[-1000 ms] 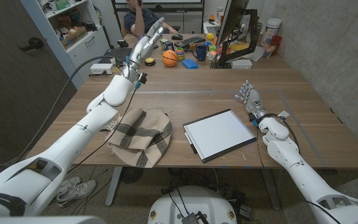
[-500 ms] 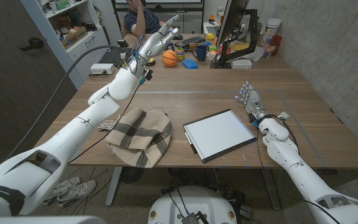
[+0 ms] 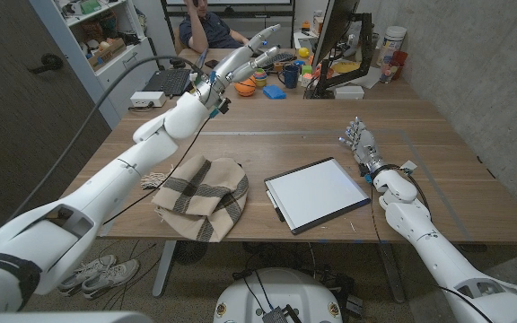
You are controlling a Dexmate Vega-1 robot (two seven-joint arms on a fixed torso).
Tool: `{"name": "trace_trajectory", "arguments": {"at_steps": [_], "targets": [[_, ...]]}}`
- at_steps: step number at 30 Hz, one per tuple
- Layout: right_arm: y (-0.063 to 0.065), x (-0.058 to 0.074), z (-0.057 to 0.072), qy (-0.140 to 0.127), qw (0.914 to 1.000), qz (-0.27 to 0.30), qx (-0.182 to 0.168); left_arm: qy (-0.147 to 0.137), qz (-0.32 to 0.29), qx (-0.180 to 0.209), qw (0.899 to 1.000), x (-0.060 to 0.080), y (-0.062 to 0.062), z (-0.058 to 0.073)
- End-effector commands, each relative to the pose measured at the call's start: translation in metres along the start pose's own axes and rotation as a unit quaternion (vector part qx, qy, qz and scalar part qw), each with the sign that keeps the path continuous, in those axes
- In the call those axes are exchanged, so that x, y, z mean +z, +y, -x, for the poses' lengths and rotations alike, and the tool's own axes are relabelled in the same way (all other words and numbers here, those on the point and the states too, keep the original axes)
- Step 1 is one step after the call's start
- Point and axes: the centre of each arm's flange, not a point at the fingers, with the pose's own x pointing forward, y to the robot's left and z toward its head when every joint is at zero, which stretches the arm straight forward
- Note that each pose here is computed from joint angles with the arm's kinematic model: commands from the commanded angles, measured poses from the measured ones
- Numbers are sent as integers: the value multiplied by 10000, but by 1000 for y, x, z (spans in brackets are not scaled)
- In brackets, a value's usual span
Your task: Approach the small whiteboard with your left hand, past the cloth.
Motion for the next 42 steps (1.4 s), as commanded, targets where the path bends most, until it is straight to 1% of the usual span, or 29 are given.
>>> {"name": "trace_trajectory", "arguments": {"at_steps": [1,8,18,23,27,35,42], "targets": [[1,1,0,-9,10000,9,6,-507,-157,-607,9967,17,-19,-22],[3,1,1,-17,10000,4,16,-719,-178,-989,9923,26,-31,-29],[3,5,2,-65,10000,47,18,-900,-234,-1536,9837,36,-47,-31],[3,7,1,-89,9999,72,31,-927,-222,-1770,9796,39,-53,-30],[3,9,0,-112,9999,80,19,-931,-224,-1859,9779,40,-57,-29],[1,16,-3,-232,9997,106,-26,-1008,-147,-2198,9702,43,-72,-27],[1,17,-4,-264,9996,105,-17,-1034,-191,-2509,9623,46,-84,-28]]}}
